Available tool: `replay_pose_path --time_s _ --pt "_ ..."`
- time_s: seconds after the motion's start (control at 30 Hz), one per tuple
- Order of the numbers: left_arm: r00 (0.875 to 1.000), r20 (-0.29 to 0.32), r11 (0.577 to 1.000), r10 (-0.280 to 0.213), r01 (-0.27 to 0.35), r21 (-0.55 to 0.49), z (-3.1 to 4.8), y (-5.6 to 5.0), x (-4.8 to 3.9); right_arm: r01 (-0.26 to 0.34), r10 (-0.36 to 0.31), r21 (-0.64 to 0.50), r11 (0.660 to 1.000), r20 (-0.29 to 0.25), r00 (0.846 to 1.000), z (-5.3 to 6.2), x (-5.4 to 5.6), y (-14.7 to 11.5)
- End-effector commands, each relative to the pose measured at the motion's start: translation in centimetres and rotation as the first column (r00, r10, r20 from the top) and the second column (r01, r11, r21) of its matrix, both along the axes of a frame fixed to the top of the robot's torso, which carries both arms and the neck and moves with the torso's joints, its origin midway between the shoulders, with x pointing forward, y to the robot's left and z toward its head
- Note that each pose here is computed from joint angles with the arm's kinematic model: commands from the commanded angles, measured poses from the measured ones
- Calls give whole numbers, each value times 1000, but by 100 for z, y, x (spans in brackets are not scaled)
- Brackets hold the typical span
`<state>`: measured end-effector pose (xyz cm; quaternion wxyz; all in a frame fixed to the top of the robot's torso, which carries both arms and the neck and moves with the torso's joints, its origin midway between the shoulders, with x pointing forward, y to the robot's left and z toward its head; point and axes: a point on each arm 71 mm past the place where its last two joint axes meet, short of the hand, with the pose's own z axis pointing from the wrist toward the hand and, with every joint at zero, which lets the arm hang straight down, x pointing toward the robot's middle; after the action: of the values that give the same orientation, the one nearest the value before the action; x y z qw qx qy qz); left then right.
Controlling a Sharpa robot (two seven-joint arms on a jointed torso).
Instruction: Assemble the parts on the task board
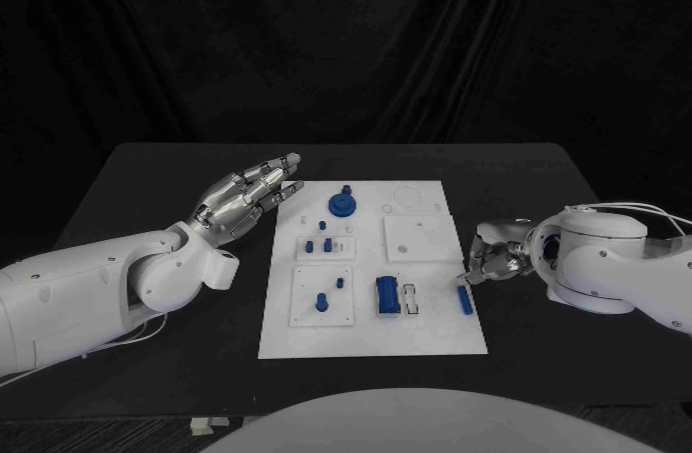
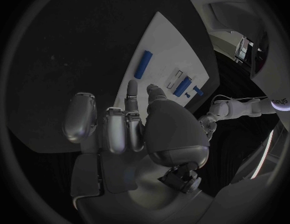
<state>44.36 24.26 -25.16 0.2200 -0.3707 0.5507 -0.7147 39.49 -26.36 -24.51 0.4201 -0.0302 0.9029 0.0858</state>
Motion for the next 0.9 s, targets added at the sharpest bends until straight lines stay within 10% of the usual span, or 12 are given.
replay_pose_path --time_s 0.03,0.9 --pt "1000 3 1000 -4 4 -11 1 -3 -1 12 -12 -36 999 1 1000 -26 -5 -7" --pt "999 -26 1000 -24 24 10 -36 -8 22 -25 10 -117 993 -131 991 -244 -82 77"
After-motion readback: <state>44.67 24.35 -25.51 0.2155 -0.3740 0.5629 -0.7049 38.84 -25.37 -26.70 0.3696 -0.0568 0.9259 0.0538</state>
